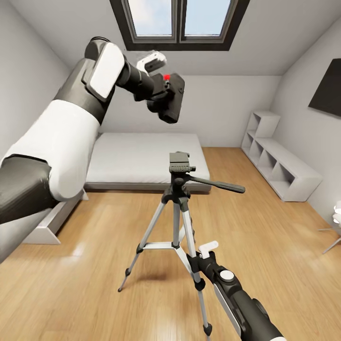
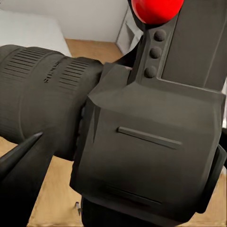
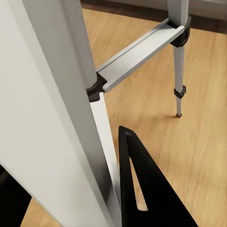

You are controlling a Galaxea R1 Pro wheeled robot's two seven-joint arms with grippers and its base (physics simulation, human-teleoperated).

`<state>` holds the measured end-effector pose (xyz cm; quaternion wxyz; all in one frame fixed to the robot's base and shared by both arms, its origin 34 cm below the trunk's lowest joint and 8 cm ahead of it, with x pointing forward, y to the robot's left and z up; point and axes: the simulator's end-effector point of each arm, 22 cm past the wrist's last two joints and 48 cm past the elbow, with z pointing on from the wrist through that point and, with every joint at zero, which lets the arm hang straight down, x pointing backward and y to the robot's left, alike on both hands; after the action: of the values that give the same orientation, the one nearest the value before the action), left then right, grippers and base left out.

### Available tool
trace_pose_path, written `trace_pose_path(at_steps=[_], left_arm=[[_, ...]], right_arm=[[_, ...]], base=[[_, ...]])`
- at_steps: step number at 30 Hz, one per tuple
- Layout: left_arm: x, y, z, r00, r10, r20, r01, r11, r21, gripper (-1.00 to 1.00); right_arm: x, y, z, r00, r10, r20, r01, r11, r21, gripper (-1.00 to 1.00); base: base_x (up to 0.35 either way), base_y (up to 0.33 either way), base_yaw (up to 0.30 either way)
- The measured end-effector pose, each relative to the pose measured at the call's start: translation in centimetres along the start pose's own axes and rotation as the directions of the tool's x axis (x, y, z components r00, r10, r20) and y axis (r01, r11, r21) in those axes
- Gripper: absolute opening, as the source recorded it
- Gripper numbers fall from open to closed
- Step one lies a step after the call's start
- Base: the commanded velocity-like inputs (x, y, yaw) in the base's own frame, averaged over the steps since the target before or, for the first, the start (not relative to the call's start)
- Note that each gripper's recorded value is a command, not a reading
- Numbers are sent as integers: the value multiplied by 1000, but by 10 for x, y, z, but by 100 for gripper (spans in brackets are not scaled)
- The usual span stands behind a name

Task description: Attach the digital camera to the camera tripod in the bedroom.

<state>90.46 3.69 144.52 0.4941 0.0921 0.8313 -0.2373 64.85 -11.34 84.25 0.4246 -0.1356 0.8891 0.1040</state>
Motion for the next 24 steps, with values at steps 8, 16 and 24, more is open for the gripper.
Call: trace_pose_path(at_steps=[8,16,24], left_arm=[[28,-23,14,970,231,-74,-236,970,-60,-100],[32,-37,15,942,325,-79,-331,941,-74,-100],[33,-35,15,944,320,-82,-326,942,-73,-100]], right_arm=[[0,-1,0,1000,0,0,0,1000,-1,-100],[0,-1,0,1000,-1,0,1,1000,-1,-100],[0,-2,0,1000,-2,0,2,1000,0,-100]], base=[[0,0,0],[0,0,0],[0,0,0]])
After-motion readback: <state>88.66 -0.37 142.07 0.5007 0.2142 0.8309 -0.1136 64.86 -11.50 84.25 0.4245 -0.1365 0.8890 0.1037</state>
